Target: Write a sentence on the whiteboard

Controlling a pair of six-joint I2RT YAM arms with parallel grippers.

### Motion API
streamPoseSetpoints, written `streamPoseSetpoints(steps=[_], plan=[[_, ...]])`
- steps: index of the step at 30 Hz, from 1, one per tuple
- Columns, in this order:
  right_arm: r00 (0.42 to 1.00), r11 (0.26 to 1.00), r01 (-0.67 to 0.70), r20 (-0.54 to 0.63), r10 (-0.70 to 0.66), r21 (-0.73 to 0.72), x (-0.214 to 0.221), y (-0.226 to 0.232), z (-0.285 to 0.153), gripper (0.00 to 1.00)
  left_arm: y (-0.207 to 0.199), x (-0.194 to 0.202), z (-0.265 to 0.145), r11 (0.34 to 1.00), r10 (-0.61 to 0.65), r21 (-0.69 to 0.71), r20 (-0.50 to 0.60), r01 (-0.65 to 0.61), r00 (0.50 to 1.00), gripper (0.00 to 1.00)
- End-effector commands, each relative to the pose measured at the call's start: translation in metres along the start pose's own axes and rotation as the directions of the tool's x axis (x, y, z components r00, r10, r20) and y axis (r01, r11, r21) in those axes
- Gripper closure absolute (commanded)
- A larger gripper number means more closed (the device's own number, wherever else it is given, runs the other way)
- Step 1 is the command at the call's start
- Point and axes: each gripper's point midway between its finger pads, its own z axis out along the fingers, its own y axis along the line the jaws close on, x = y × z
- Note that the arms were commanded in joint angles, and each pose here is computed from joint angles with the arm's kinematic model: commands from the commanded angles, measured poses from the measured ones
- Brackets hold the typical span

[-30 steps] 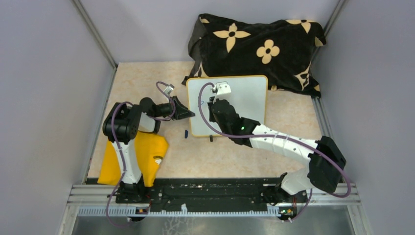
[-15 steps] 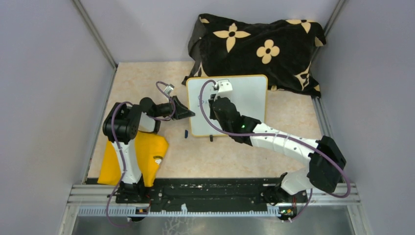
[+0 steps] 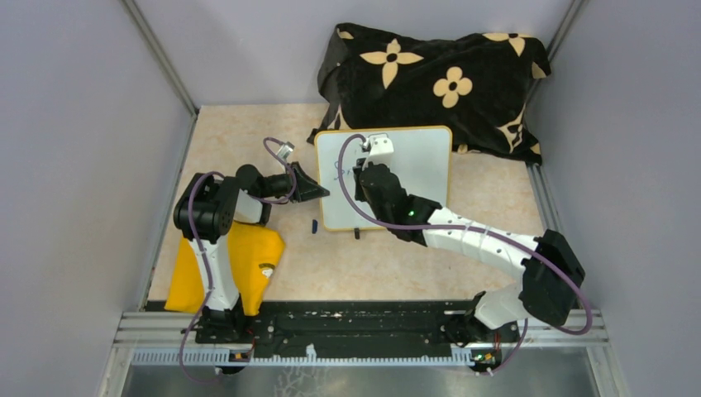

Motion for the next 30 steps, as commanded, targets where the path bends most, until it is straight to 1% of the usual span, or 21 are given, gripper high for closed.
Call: streamPoseSetpoints(steps=[1,21,30], plan=[[0.998,0.997,-0.034,0.060,0.030,0.071,-0.020,-0.020,-0.003,1.00,-0.014,-0.008,0.003,0.976,0.203,0.070,0.027,-0.204,0.979,1.00],[1.000,0.999,-0.024,0.001,0.024,0.048,0.007,-0.025,-0.008,1.00,-0.013,-0.007,0.004,0.977,0.199,0.069,0.028,-0.201,0.980,1.00],[1.000,0.999,-0.022,0.003,0.022,0.041,0.006,-0.023,-0.008,1.00,-0.013,-0.007,0.004,0.977,0.201,0.070,0.027,-0.203,0.979,1.00]])
